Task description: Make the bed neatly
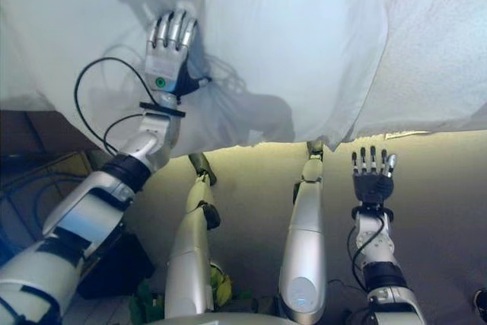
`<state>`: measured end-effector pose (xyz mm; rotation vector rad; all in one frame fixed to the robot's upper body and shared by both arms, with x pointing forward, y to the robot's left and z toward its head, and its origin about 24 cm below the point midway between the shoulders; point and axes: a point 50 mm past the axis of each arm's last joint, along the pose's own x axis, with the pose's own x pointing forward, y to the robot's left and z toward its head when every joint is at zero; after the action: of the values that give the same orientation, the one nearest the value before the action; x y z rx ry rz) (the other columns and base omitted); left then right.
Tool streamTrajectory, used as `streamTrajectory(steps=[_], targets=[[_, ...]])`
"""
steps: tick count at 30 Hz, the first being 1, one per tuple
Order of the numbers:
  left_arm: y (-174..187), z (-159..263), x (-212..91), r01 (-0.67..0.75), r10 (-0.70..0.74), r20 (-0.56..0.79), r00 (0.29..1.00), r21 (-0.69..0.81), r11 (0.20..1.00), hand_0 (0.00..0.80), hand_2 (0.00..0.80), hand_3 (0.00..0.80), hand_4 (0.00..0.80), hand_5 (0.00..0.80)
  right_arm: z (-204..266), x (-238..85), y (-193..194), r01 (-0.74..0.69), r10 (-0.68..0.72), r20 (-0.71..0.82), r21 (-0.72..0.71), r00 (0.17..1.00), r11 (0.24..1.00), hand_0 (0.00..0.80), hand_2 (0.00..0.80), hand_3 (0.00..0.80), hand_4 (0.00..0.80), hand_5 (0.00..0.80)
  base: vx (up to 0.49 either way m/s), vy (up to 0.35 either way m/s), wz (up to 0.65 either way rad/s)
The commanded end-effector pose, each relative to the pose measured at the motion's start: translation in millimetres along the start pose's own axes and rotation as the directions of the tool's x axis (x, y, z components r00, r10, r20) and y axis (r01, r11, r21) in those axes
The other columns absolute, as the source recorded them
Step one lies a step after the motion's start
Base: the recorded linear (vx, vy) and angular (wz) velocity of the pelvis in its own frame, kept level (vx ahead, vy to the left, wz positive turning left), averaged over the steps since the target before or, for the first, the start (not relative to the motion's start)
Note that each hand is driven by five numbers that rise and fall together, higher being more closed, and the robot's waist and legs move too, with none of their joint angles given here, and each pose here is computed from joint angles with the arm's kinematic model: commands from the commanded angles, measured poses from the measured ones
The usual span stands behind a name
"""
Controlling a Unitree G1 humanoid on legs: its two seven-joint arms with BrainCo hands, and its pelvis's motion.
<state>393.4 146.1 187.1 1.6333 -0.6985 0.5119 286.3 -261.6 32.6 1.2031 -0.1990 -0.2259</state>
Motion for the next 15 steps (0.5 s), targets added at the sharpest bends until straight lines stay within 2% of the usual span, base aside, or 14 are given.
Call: streamTrajectory(steps=[1,2,15], targets=[[-12.4,-34.9,-1.6,0.172,-0.156,-0.118,0.981,0.139,0.975,0.731,0.731,0.731,0.731,0.731,24.4,9.2,25.7,-0.074,0.078,0.081,-0.052,0.994,0.996,0.000,0.000,0.000,0.000,0.000,0.000,0.033,-0.03],[-13.7,-36.1,-3.2,0.186,-0.168,-0.129,0.977,0.136,0.973,0.800,0.800,0.800,0.800,0.800,23.6,9.3,26.8,-0.076,0.080,0.076,-0.050,0.994,0.996,0.000,0.000,0.000,0.000,0.000,-0.001,0.023,-0.04],[-16.2,-34.3,-6.7,0.186,-0.178,-0.116,0.977,0.071,0.980,0.800,0.800,0.800,0.800,0.800,22.2,11.5,29.9,-0.082,0.085,0.076,-0.037,0.993,0.996,0.000,0.000,0.000,0.000,0.000,0.000,0.005,0.00]])
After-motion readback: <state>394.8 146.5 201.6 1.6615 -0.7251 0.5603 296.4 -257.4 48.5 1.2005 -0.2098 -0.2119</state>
